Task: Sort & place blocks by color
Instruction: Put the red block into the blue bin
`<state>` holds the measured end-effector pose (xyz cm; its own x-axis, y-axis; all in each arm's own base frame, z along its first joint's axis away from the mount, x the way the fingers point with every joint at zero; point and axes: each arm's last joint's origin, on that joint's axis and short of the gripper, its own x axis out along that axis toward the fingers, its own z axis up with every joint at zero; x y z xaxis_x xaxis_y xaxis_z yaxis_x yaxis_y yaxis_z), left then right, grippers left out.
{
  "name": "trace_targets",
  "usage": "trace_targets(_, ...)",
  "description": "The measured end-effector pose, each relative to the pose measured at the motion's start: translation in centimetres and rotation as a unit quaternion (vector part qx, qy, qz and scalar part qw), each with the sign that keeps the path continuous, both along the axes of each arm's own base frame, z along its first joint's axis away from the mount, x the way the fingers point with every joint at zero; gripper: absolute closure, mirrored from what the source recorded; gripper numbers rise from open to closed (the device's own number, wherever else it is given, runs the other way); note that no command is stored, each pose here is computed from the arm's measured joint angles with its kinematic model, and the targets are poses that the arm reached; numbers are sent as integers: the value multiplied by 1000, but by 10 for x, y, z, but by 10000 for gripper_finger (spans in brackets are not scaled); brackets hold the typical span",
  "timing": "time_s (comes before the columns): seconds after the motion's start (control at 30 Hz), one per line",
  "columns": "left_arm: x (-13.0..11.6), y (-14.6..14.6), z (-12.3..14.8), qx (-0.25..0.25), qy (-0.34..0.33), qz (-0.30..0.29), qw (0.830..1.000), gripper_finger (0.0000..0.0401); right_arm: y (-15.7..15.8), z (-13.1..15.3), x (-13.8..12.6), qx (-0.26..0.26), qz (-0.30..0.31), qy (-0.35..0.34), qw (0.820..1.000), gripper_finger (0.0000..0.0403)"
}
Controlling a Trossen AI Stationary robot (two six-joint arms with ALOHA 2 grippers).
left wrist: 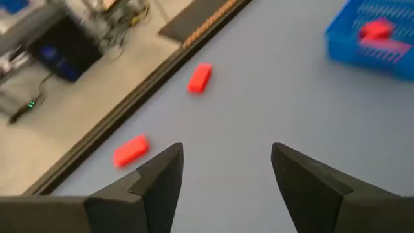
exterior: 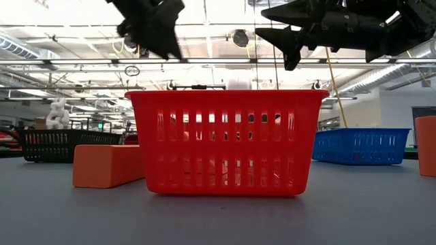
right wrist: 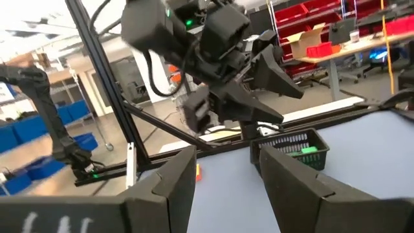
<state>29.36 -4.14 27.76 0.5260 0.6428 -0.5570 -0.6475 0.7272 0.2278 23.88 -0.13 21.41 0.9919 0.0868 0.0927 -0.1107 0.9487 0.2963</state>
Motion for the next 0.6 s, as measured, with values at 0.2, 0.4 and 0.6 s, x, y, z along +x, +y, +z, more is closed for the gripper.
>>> trace_targets(0.2, 15, -4, 4, 16, -22, -59, 998, 180, 0, 0, 0, -16, -2, -1, 1000, 238)
trace_targets(0.4, 29, -8, -11, 24, 9, -98, 995, 183, 1, -1, 0, -30, 12, -1, 999, 238)
trace_targets(0.6, 42, -1, -21, 36, 15, -102, 994, 183, 2, -1, 0, -49, 11, -1, 999, 238)
